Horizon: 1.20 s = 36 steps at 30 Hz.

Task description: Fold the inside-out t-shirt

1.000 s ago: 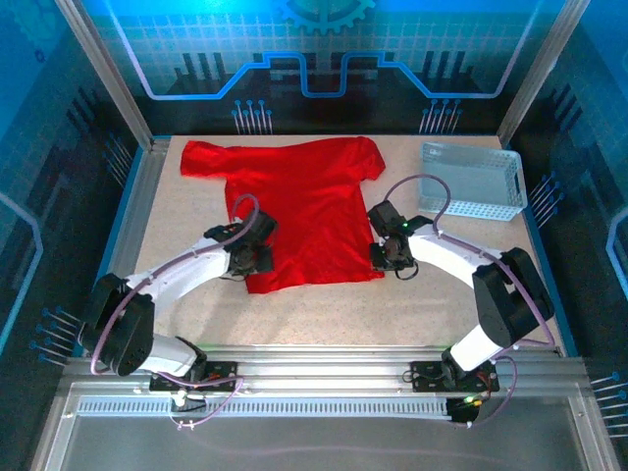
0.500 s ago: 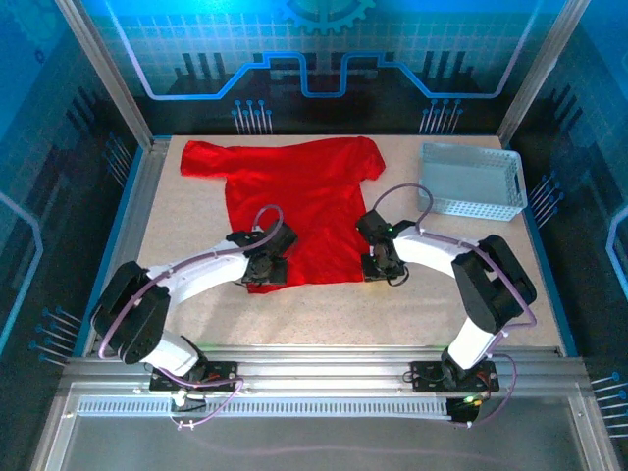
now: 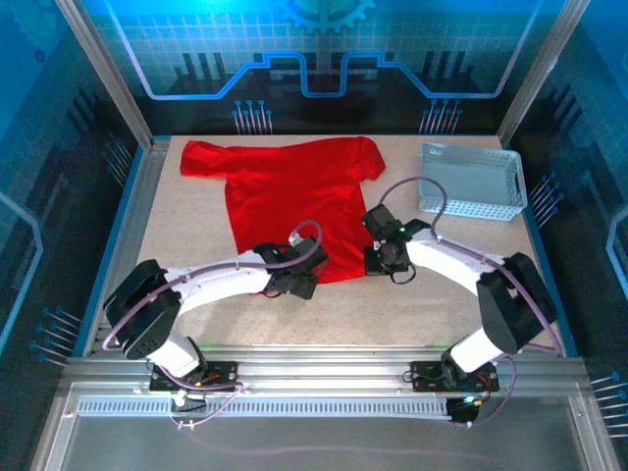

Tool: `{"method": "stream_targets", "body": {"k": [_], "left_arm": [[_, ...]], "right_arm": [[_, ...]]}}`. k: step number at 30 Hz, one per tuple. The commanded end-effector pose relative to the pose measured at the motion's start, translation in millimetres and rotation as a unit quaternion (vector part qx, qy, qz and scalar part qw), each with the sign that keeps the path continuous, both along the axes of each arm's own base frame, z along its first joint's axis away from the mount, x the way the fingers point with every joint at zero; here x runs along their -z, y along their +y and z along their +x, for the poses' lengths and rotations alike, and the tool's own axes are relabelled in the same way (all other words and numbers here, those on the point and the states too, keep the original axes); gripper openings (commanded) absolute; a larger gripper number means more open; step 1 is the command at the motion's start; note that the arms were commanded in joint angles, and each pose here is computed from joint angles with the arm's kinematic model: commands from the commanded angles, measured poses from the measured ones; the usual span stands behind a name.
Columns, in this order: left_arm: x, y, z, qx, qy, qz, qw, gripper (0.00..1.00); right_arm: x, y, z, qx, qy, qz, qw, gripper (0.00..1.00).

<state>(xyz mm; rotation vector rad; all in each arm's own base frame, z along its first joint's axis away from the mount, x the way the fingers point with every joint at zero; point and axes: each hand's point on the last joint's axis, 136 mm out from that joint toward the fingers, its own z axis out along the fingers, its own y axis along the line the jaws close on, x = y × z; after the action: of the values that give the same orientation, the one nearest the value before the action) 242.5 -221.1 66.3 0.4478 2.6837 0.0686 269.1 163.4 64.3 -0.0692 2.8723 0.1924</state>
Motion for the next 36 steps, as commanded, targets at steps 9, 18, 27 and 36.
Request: {"method": "stream_targets", "body": {"k": [9,18,27,36], "left_arm": [[-7.0,-47.6,28.9,0.065,-0.086,0.004,0.994,0.99],[2.8,-53.0,35.0,0.063,-0.097,0.024,0.993,0.99],[5.5,-34.1,42.9,0.047,-0.123,0.08,0.988,0.79],[-4.8,-30.2,43.8,0.056,-0.143,0.079,0.985,0.55]], "right_arm": [[-58.5,14.9,-8.5,0.0,-0.019,0.081,0.997,0.0],[-80.1,22.6,0.6,0.01,-0.032,0.115,0.993,0.0],[-77.2,3.5,5.2,0.04,-0.031,0.103,0.993,0.0],[-62.1,-3.7,8.7,0.046,-0.024,0.073,0.996,0.0]]}}
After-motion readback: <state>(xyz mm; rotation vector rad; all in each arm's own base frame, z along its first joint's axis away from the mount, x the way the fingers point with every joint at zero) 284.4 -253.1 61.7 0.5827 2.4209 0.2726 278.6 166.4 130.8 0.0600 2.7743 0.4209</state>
